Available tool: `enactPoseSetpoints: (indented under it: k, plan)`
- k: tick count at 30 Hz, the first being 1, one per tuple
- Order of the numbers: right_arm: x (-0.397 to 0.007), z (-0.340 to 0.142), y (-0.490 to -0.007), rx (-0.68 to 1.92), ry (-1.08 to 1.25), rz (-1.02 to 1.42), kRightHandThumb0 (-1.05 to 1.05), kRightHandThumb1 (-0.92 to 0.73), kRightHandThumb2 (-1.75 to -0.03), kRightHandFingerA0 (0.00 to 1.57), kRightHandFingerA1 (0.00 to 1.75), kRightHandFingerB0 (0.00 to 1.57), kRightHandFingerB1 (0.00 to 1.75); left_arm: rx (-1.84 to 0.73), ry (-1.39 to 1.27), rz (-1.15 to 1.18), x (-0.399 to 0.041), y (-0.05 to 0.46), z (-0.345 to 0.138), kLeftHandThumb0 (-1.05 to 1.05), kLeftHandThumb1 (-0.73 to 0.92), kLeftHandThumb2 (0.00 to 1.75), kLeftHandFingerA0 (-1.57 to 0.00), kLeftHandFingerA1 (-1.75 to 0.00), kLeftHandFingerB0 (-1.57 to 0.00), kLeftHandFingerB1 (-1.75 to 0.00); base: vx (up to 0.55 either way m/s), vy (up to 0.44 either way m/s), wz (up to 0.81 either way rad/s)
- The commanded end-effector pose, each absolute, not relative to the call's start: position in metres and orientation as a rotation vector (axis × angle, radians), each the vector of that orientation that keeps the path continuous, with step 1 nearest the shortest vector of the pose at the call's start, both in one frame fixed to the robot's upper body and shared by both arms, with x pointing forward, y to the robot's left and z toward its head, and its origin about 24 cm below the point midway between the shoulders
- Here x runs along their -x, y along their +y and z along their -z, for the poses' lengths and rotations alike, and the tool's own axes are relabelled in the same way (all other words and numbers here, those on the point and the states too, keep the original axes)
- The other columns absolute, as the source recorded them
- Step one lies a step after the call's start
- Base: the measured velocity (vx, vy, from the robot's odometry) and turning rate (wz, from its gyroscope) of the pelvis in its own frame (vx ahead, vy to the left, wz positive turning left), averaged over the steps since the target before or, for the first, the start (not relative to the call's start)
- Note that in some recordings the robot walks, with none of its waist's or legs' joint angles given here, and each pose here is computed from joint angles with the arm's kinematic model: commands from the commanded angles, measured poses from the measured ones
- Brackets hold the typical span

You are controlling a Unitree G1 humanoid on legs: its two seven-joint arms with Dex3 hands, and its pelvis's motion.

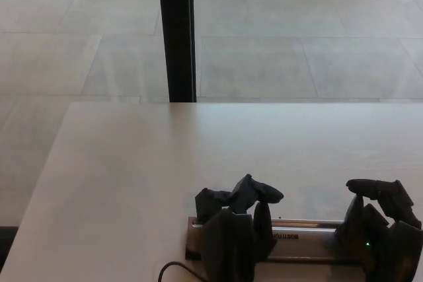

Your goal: A hole pucnch is kept on the middle on the desk infront of the robot and the robot uses both its hands as fists to press on it and use it

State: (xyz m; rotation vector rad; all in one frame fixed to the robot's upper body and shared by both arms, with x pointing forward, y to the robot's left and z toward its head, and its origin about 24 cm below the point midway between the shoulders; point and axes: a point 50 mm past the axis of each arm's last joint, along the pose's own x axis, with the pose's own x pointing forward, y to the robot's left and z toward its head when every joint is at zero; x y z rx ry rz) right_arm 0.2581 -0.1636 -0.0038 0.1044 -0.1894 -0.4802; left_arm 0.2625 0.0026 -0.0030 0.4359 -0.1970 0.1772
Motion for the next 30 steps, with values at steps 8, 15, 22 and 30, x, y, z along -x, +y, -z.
enactPoseSetpoints:
  k: [8,15,22,30]
  plan:
    - [-0.265,-0.024,-0.182,-0.209,-0.242,0.614,-0.4,-0.71,-0.79,0.99,1.75,0.7,1.49,-0.057,-0.098,-0.202,-0.246,-0.045,-0.024,-0.32,0.84,0.8,-0.85,-1.75,-0.54,-1.63,0.0,0.0,0.0]
    - [-0.288,-0.115,-0.204,-0.173,-0.297,0.232,-0.29,-0.62,-1.02,0.99,1.75,0.75,1.42,0.196,-0.169,0.102,-0.282,-0.024,-0.115,-0.22,0.78,0.92,-0.83,-1.75,-0.5,-1.61,0.0,0.0,0.0]
    - [-0.272,-0.156,-0.233,-0.11,-0.322,0.154,-0.25,-0.6,-1.07,1.02,1.75,0.78,1.41,0.259,-0.189,0.18,-0.294,0.026,-0.162,-0.23,0.77,0.92,-0.89,-1.75,-0.55,-1.52,0.0,0.0,0.0]
    - [-0.233,-0.189,-0.325,0.082,-0.329,0.306,-0.32,-0.59,-1.1,1.22,1.39,0.85,1.12,0.188,-0.201,0.145,-0.284,0.125,-0.171,-0.26,0.74,0.91,-0.87,-1.75,-0.64,-1.45,0.0,0.0,0.0]
